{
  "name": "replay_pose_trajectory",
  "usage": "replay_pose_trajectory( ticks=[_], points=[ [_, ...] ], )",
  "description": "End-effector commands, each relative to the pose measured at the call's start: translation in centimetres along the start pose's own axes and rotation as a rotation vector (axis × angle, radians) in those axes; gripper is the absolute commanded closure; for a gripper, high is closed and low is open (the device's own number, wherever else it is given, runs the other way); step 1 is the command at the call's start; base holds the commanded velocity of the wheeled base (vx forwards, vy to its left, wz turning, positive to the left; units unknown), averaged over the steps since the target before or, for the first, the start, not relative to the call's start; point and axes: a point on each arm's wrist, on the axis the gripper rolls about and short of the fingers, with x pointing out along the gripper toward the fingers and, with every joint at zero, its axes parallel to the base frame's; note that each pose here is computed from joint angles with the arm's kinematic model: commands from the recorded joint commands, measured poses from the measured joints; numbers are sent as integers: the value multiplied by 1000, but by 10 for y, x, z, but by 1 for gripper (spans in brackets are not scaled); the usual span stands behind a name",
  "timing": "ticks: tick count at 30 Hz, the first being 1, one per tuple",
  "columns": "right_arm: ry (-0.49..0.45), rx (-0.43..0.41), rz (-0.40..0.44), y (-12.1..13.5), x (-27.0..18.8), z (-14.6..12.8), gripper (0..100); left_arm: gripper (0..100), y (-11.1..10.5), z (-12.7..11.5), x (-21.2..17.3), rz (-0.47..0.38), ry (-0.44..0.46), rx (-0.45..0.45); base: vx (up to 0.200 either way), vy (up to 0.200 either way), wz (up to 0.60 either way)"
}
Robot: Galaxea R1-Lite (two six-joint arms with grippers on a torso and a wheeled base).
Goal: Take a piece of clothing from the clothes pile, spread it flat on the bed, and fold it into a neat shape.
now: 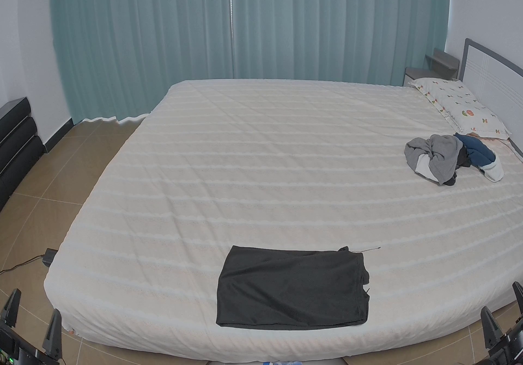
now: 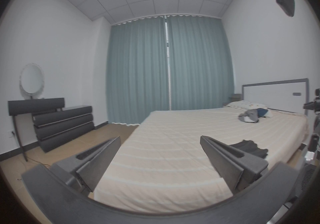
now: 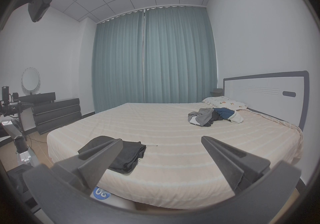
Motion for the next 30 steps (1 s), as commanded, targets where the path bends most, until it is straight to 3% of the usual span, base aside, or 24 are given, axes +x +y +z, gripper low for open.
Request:
replay_pose_trajectory(
  ticks=[1, 5, 8, 13, 30],
  points=[
    [-8, 3, -9, 0, -1, -1, 0, 0, -1, -9, 0, -53, 45, -16, 0, 0, 0],
    [-11, 5, -21, 0, -1, -1, 0, 0, -1, -9, 0, -53, 41, -19, 0, 0, 0],
    [3, -5, -130, -3, 0, -4, 0, 0, -1, -9, 0, -45, 38, -21, 0, 0, 0],
    [11, -13, -90, -2, 2, -8, 0, 0, -1, -9, 0, -44, 40, -22, 0, 0, 0],
    [10, -2, -70, -2, 2, -8, 0, 0, -1, -9, 0, -45, 37, -38, 0, 0, 0]
  ],
)
